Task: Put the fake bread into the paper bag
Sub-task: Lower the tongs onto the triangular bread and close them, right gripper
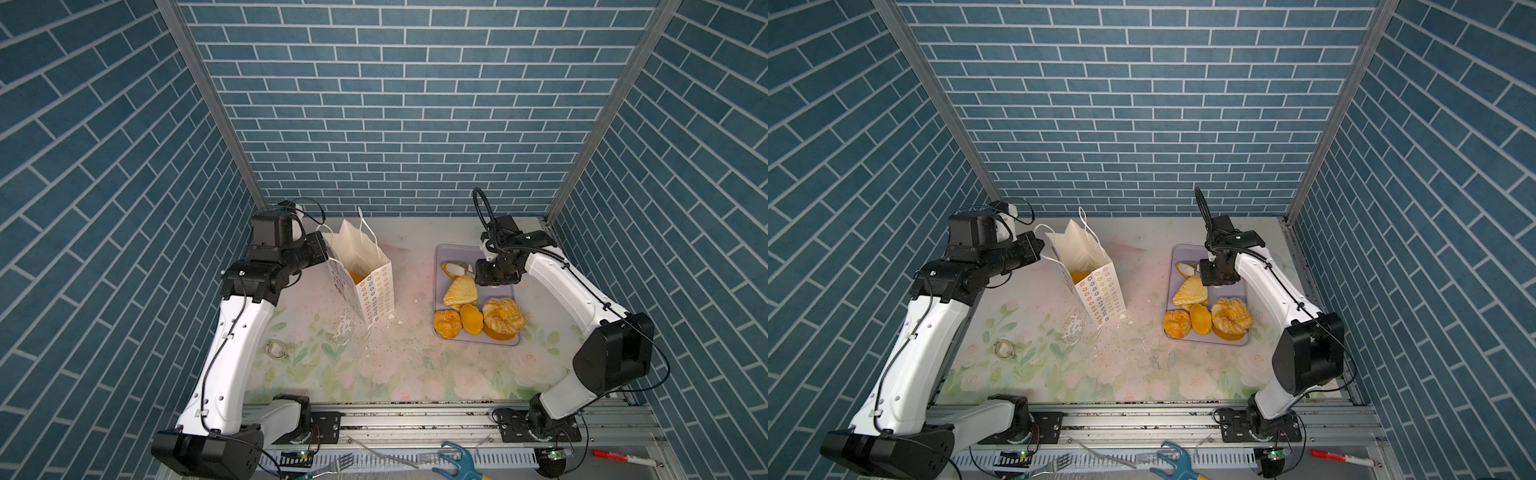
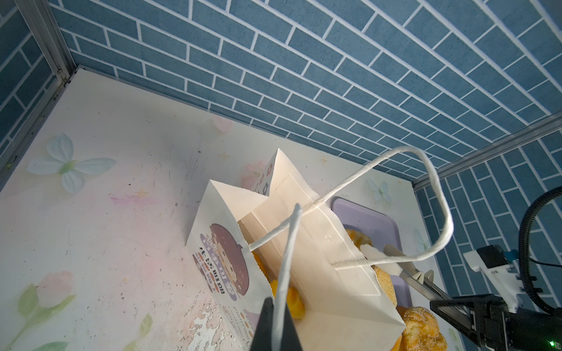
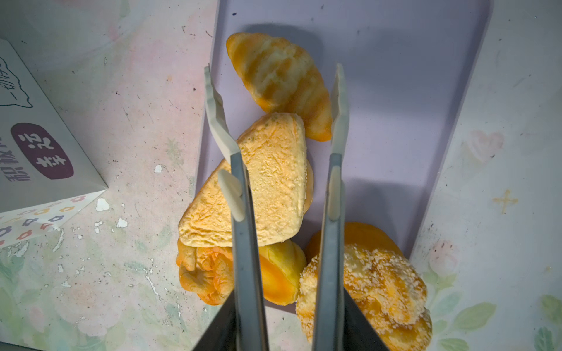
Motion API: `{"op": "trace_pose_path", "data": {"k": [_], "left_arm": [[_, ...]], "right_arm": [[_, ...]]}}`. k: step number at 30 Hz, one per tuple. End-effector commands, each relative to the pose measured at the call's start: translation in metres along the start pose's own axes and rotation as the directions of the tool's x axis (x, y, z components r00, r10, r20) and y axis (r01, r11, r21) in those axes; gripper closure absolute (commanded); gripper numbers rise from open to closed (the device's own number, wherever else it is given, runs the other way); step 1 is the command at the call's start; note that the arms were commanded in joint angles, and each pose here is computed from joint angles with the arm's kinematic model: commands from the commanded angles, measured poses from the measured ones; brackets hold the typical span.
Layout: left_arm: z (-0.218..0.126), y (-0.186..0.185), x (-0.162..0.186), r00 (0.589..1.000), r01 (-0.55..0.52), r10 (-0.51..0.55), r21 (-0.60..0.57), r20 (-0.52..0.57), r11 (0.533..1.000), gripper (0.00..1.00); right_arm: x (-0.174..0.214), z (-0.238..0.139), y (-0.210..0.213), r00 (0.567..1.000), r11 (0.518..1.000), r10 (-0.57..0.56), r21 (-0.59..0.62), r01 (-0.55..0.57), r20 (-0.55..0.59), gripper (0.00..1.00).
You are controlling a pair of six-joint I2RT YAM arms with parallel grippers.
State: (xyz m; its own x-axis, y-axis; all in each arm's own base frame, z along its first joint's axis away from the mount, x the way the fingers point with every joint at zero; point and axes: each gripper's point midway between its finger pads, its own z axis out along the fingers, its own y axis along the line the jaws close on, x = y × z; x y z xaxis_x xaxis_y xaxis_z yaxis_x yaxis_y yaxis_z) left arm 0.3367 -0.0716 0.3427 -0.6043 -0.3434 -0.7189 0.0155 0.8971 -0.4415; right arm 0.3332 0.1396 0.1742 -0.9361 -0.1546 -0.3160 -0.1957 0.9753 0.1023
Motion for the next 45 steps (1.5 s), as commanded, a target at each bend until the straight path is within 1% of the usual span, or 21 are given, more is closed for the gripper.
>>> {"op": "trace_pose_path", "data": {"k": [1,6,9,13,19,22,24,34,38,45], "left_arm": [[-0.004,-0.001,0.001,1.0,-0.012,0.012,-0.006,-0.001,1.0,1.0],[-0.003,-0.001,0.0,1.0,-0.012,0.012,-0.005,-0.002,1.0,1.0],[-0.003,0.0,0.001,1.0,-0.011,0.011,-0.011,-0.005,1.0,1.0],[-0.001,0.0,0.001,1.0,-0.008,0.008,-0.011,-0.005,1.0,1.0],[0.0,-0.002,0.001,1.0,-0.009,0.009,-0.002,-0.005,1.0,1.0],[0.001,-0.001,0.002,1.0,-0.009,0.009,-0.003,-0.007,1.0,1.0],[0.002,-0.002,0.003,1.0,-0.009,0.009,0.001,-0.007,1.0,1.0],[0.004,-0.002,0.004,1.0,-0.013,0.013,0.004,-0.013,1.0,1.0],[0.003,-0.001,0.004,1.0,-0.014,0.014,0.0,-0.011,1.0,1.0],[0.004,0.0,0.006,1.0,-0.018,0.018,-0.004,-0.018,1.0,1.0]], "right_arm": [[-0.005,0.0,0.0,1.0,1.0,-0.016,0.002,0.016,0.012,0.52],[-0.009,0.0,0.001,0.998,0.998,-0.057,0.002,0.057,-0.01,0.52],[-0.004,-0.007,-0.001,0.998,0.999,-0.052,0.011,0.052,-0.027,0.52],[0.004,-0.023,-0.001,0.999,1.0,-0.02,0.009,0.02,-0.025,0.51],[0.02,-0.04,0.003,0.996,0.999,0.049,-0.015,-0.05,-0.07,0.49],[0.029,-0.038,0.003,0.992,0.996,0.085,-0.016,-0.087,-0.097,0.49],[0.034,-0.034,0.008,0.989,0.994,0.097,-0.045,-0.103,-0.114,0.49],[0.043,-0.004,0.015,0.977,0.989,0.113,-0.075,-0.128,-0.182,0.48],[0.042,0.002,0.014,0.976,0.99,0.106,-0.067,-0.121,-0.19,0.51],[0.04,-0.001,0.014,0.979,0.991,0.102,-0.07,-0.116,-0.178,0.59]]}}
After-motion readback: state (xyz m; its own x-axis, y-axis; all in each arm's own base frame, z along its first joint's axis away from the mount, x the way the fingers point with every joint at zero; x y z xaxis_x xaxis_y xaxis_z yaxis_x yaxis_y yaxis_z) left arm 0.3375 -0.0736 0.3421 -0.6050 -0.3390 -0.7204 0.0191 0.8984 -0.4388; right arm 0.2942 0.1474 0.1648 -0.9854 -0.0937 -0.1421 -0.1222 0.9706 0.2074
